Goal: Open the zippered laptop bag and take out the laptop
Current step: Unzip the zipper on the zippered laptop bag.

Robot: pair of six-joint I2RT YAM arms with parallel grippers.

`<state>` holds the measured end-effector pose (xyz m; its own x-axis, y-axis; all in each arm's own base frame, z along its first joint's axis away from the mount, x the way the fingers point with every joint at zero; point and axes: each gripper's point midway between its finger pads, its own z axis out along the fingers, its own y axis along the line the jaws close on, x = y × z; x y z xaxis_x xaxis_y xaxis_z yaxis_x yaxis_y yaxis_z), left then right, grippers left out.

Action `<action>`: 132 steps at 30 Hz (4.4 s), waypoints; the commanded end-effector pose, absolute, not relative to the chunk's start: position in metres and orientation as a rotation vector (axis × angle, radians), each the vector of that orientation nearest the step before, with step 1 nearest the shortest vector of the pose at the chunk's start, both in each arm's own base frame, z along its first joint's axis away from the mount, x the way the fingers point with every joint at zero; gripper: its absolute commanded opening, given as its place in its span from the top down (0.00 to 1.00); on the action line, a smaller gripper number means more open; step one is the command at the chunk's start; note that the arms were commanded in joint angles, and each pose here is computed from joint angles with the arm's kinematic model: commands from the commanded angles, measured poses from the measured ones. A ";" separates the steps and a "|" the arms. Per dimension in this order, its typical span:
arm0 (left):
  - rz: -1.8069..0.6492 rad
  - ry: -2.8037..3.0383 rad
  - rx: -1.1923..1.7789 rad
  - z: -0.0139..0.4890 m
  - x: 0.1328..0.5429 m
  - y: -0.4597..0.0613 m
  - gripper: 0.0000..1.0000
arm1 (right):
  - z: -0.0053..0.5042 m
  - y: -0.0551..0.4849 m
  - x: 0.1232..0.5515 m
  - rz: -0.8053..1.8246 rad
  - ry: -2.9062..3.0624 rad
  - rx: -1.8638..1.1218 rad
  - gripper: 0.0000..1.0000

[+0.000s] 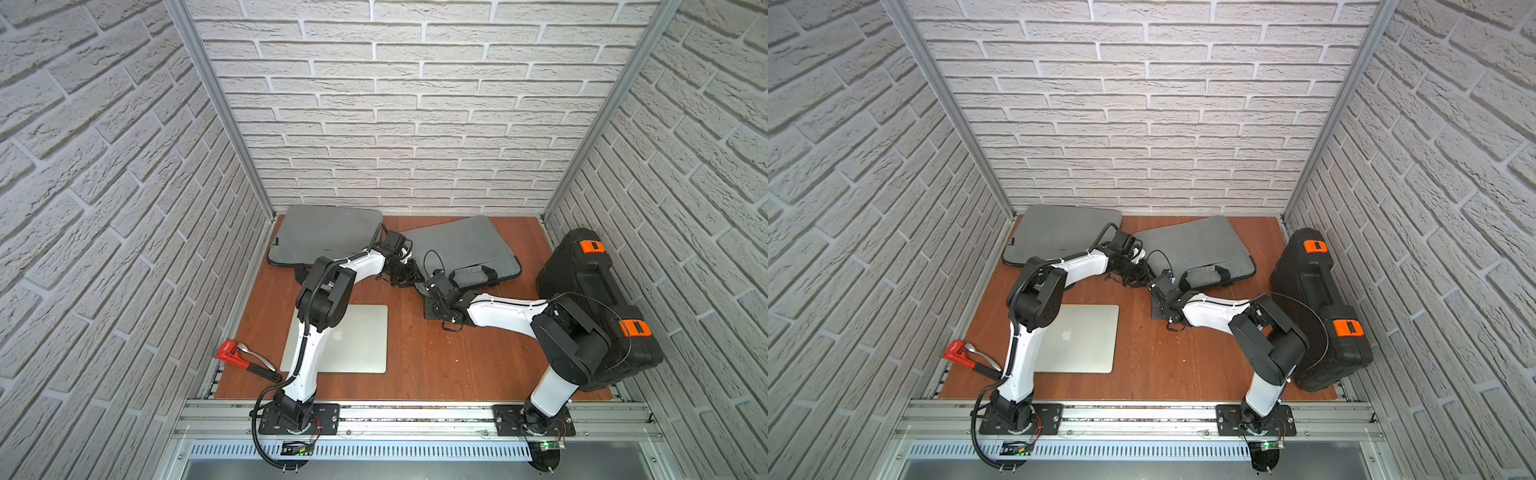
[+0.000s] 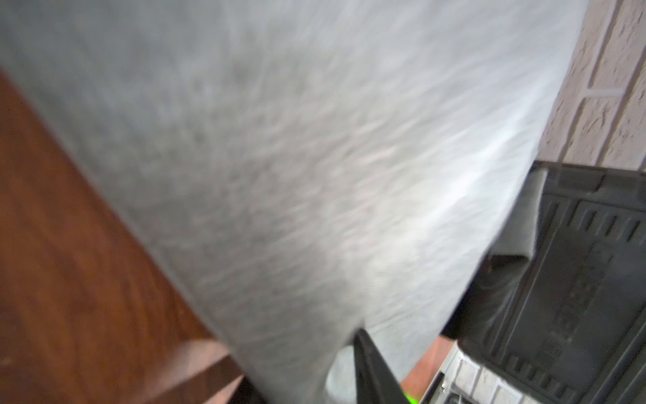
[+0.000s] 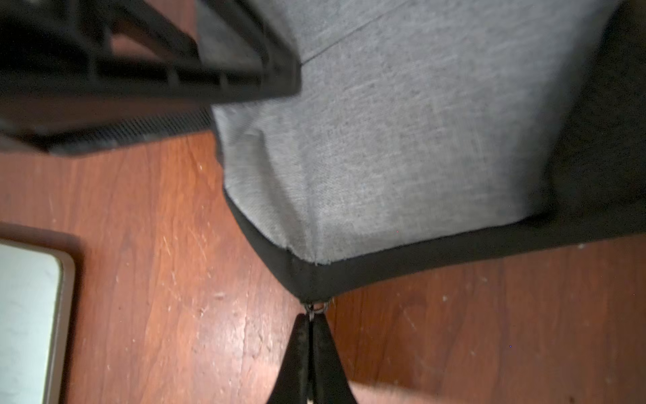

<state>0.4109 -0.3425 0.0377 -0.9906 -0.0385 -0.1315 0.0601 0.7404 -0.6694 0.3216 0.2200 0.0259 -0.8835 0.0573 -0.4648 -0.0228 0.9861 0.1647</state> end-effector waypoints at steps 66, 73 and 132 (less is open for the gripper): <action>-1.059 2.754 -0.240 0.021 0.330 -0.342 1.00 | 0.030 0.102 0.290 0.012 2.861 0.088 0.94; -1.060 2.746 -0.256 0.022 0.332 -0.337 1.00 | 0.035 0.085 0.294 -0.040 2.844 0.121 0.94; -0.996 2.699 -0.360 0.027 0.340 -0.292 1.00 | 0.054 -0.024 0.320 -0.333 2.785 0.307 0.95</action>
